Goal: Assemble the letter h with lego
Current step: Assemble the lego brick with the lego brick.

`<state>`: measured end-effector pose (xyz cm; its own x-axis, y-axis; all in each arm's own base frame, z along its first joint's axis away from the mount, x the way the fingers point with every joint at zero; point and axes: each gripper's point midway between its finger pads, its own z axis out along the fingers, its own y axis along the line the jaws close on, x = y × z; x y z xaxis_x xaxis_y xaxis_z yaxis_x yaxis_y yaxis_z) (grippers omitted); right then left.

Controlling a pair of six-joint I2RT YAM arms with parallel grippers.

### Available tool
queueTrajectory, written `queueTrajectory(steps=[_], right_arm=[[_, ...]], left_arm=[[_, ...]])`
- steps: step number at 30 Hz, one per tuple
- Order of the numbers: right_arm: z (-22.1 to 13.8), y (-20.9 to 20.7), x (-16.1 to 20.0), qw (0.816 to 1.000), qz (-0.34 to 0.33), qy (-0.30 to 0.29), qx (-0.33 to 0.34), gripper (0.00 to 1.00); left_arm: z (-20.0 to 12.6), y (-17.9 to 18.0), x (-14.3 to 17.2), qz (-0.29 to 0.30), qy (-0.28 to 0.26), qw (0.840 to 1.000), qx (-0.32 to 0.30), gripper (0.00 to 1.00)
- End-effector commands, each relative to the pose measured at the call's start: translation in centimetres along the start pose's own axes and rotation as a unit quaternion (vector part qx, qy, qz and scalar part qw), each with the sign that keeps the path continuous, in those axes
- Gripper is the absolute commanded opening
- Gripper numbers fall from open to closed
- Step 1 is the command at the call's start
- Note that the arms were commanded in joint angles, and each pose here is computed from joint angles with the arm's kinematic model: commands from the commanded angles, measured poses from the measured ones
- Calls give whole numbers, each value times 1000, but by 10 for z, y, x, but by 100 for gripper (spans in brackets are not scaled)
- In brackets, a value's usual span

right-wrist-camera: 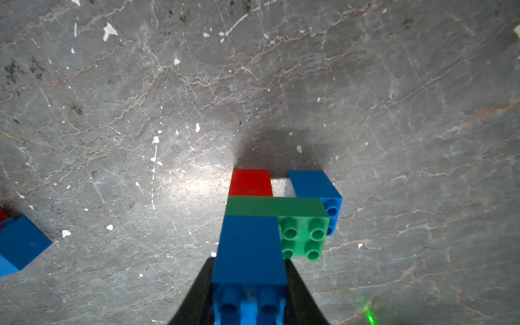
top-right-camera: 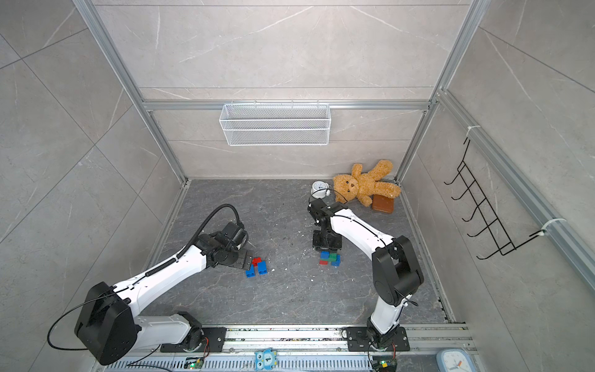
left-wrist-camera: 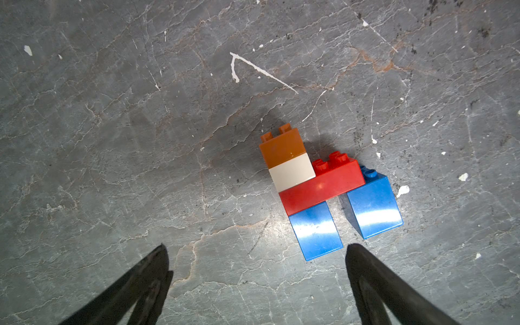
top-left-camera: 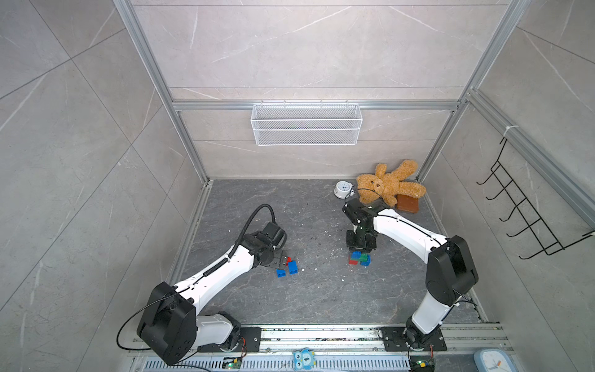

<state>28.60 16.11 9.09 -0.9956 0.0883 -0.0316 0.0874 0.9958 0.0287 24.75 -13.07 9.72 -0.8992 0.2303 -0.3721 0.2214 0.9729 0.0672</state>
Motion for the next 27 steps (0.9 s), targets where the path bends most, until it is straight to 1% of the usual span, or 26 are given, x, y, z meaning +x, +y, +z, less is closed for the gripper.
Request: queueTrajectory(steps=[1, 5, 8, 10, 16, 17, 19, 23, 25, 27], right_arm=[[13, -11, 20, 998, 0, 57, 35, 13], [-1, -7, 14, 999, -7, 43, 28, 32], [-5, -7, 12, 999, -12, 40, 32, 44], [-7, -6, 11, 999, -13, 38, 29, 50], [-14, -5, 9, 999, -16, 27, 22, 57], [-19, -4, 8, 1000, -18, 17, 15, 58], [-32, -1, 4, 1000, -18, -7, -2, 64], [-59, 7, 4, 998, -26, -54, -28, 69], [-65, 11, 10, 996, -27, -72, -41, 70], [-63, 16, 20, 995, -28, -84, -43, 71]], left_arm=[[-7, -1, -7, 8, -7, 1000, 1, 100], [-7, -1, -7, 8, -7, 1000, 1, 100], [-7, -2, -7, 8, -7, 1000, 2, 100], [-7, -2, -8, 9, -8, 1000, 2, 100], [-8, -1, -7, 9, -8, 1000, 1, 100], [-8, -1, -8, 8, -9, 1000, 1, 100], [-8, -1, -7, 8, -8, 1000, 1, 100], [-8, -2, -8, 9, -8, 1000, 2, 100], [-9, -2, -8, 6, -10, 1000, 3, 100], [-9, -1, -8, 7, -11, 1000, 2, 100]])
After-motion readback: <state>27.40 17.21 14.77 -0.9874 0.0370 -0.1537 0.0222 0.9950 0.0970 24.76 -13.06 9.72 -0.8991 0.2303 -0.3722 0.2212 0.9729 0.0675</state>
